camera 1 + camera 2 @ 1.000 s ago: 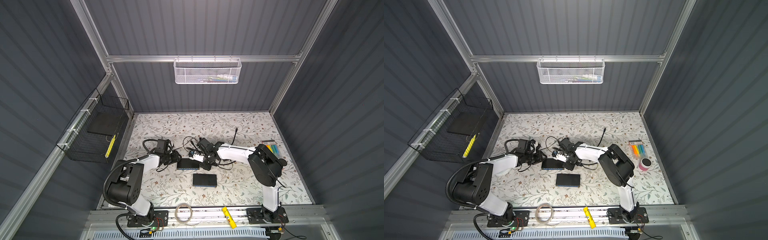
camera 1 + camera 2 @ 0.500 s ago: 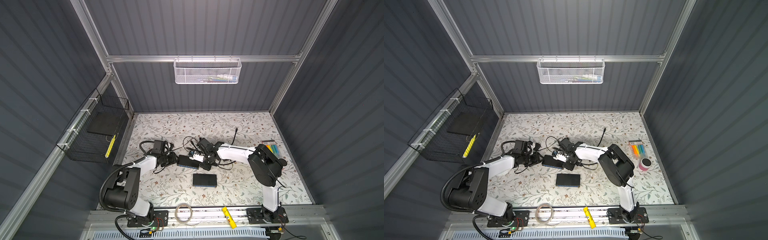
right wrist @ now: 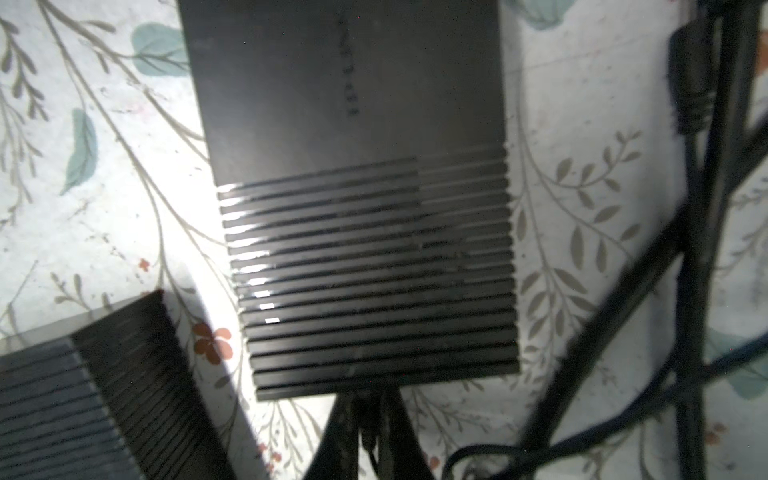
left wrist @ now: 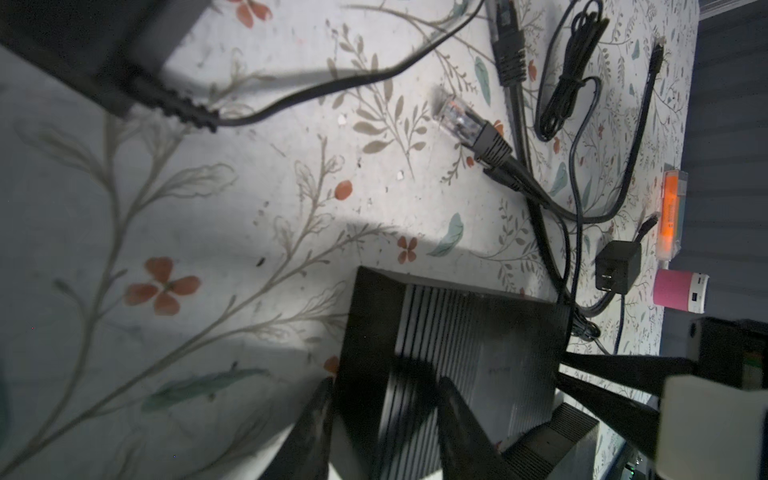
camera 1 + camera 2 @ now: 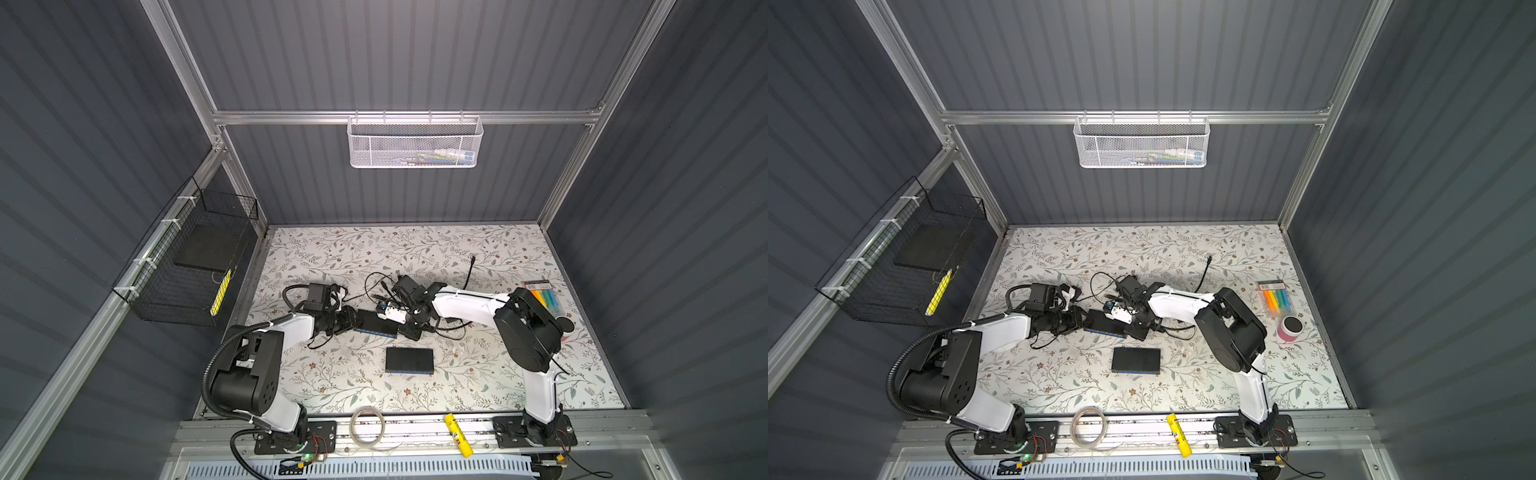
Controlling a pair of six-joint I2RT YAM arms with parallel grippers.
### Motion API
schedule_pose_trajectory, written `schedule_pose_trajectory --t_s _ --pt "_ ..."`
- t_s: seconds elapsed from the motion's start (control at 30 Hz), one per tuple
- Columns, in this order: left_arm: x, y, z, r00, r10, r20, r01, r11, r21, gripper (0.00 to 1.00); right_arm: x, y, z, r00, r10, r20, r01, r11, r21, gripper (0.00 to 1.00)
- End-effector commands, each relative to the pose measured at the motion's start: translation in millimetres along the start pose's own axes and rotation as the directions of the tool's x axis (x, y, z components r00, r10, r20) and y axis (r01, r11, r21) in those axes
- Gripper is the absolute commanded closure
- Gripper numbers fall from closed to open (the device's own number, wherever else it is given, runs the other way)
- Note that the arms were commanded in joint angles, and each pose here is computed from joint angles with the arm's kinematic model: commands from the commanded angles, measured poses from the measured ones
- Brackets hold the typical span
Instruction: Insert the plug into the switch port
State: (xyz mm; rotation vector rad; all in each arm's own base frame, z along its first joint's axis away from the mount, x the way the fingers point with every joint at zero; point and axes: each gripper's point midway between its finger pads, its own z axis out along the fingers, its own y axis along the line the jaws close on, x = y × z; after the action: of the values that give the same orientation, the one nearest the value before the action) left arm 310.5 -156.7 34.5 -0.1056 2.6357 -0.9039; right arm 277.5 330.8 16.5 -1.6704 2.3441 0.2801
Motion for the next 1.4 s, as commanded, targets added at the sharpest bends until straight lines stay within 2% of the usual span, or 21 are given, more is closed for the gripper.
schedule_pose_trajectory --t_s 0.0,0.43,0.67,1.07,1.37 --pt "12.4 9.0 7.5 0.998 -0.027 -0.053 0.026 0.999 -0.019 0.6 -3.9 -1.9 8.6 1.0 0.014 -0.009 -0.014 1.0 0.005 0.97" --pt "34.3 8.0 25.7 0.994 -0.06 -0.093 0.06 0.998 -0.002 0.62 -36.6 -9.9 1.1 0.994 0.074 0.077 -0.075 0.997 0.019 1.0" --pt "46.6 4.2 36.5 0.991 -0.064 -0.114 0.065 0.998 0.004 0.63 -59.6 -13.7 -4.7 0.987 0.08 0.139 -0.082 0.997 0.014 1.0" --pt "61.3 8.5 43.1 0.988 -0.095 -0.123 0.097 0.995 0.009 0.64 -81.6 -17.6 -2.5 0.98 0.092 0.177 -0.094 0.996 0.004 1.0" --pt "68.9 10.1 45.0 0.987 -0.107 -0.12 0.109 0.994 0.014 0.64 -108.8 -23.9 -17.1 0.967 0.084 0.239 -0.09 0.996 0.012 1.0"
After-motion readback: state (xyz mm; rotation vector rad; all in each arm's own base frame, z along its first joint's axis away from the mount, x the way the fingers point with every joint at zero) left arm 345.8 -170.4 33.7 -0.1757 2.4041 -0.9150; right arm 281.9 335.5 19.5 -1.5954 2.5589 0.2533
